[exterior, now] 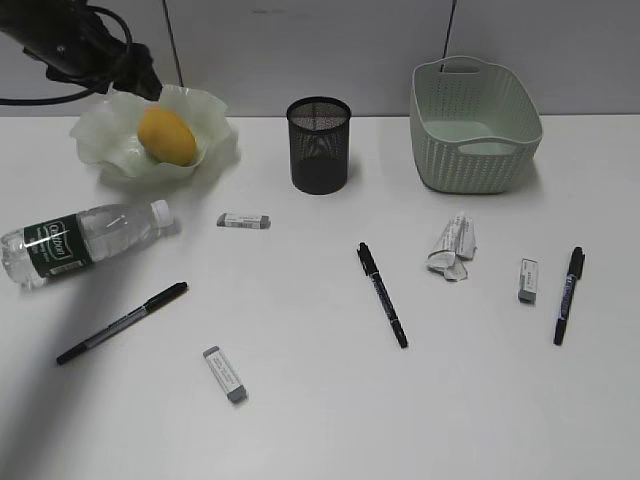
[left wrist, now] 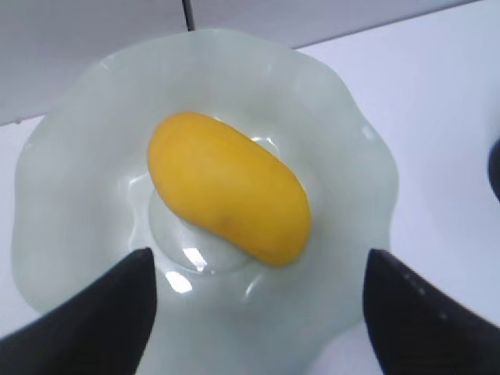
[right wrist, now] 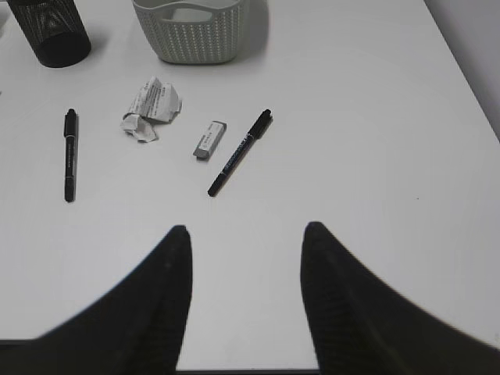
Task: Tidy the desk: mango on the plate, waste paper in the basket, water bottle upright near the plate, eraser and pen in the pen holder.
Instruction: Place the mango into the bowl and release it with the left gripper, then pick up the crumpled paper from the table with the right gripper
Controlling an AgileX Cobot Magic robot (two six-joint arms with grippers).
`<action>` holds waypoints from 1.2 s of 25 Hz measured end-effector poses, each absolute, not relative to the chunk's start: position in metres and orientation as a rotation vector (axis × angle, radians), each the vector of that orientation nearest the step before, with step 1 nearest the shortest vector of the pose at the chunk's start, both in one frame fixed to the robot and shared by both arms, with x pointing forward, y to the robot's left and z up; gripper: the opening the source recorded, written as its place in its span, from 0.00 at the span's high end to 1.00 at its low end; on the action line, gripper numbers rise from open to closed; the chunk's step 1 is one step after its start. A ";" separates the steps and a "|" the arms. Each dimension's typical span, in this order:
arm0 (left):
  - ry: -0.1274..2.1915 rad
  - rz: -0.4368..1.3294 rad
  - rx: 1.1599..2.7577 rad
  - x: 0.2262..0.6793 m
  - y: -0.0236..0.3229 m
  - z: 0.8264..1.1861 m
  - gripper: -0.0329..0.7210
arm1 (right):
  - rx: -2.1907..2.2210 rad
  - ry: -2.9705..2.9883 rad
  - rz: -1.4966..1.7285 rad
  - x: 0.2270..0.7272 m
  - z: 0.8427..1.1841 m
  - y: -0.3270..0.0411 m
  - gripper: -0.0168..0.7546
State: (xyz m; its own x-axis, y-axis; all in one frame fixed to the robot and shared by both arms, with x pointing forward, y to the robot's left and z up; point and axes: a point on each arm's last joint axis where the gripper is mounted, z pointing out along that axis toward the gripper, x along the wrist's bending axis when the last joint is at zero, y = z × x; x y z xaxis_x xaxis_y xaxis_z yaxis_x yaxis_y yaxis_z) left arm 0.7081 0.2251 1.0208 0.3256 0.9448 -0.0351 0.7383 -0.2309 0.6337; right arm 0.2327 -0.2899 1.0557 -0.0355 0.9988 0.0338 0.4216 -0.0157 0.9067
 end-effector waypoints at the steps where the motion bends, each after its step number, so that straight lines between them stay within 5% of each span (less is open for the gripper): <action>1: 1.480 0.460 2.059 0.703 0.225 1.026 0.14 | 1.523 1.544 1.022 0.233 1.056 -0.290 0.49; 7: 1.510 0.340 2.124 0.678 0.225 1.053 0.19 | 1.523 1.544 1.022 0.233 1.056 -0.290 0.49; 16: 1.667 0.031 2.245 0.654 0.225 1.046 0.20 | 1.523 1.544 1.022 0.233 1.056 -0.290 0.49; 30: 1.719 0.022 2.196 0.628 0.225 1.068 0.22 | 1.523 1.544 1.022 0.233 1.056 -0.290 0.49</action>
